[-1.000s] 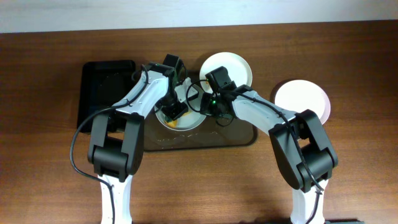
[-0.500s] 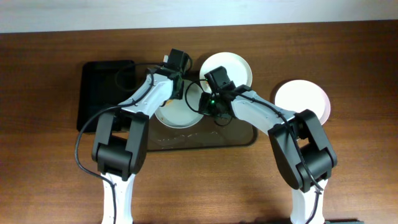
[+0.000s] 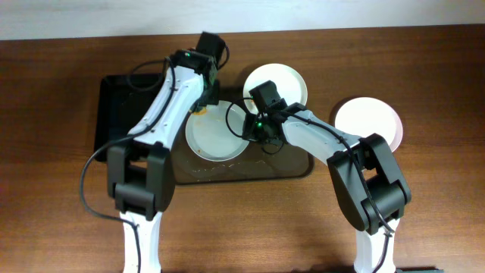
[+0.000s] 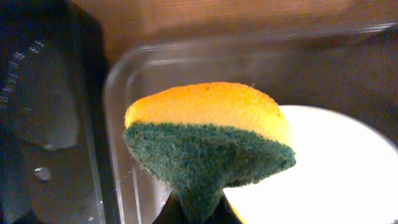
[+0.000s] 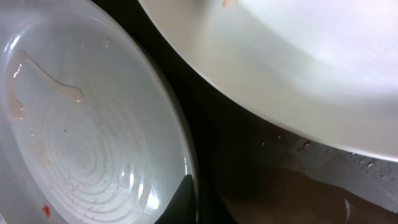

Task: Clean dirty plates on tray and stack at the side
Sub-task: 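Withdraw the sponge with the left gripper and lift the plate right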

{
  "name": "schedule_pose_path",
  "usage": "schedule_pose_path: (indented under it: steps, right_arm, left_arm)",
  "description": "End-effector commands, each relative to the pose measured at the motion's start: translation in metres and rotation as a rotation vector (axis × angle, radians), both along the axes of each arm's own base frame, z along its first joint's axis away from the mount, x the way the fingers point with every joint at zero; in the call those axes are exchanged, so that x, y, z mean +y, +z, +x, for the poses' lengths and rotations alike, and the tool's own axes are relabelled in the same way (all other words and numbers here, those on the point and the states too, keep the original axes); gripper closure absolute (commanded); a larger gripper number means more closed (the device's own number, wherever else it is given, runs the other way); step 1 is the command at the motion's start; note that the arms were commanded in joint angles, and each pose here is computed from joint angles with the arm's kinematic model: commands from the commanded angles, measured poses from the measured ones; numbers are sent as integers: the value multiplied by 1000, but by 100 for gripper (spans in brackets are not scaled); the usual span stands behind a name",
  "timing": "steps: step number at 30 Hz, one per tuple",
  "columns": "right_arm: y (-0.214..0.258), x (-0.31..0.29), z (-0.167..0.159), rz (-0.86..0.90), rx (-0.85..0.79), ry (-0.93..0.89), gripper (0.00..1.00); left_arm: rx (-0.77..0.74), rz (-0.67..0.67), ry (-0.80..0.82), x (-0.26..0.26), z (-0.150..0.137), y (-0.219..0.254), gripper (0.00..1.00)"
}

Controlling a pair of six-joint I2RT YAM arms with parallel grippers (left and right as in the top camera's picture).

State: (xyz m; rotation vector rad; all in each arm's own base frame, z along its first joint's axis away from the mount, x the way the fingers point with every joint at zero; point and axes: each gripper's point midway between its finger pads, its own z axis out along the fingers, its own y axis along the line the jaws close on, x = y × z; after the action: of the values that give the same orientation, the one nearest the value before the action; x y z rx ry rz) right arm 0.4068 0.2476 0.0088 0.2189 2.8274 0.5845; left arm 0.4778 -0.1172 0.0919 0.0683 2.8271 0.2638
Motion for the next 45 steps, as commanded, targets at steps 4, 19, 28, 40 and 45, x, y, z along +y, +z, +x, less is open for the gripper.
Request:
schedule_pose_path:
  steps: [4,19,28,40,45]
  right_arm:
    - [-4,2,-11,-5,22,95,96]
    - [138,-47,1,-503,-449,127,96]
    - [197,-53,-15,-936,-718,-24,96]
    - [247,-61,-37,-1192,-886,-176,96]
    - [272,-63,-52,-1307,-965,-260,96]
  left_arm:
    - [-59,-121,42,13,4,47,99]
    - [-46,-150,163,70,10,41,94]
    - [-9,-143,165,71,2,26,94]
    - [3,-169,158,66,1,22,94]
    - [4,-173,157,66,1,22,94]
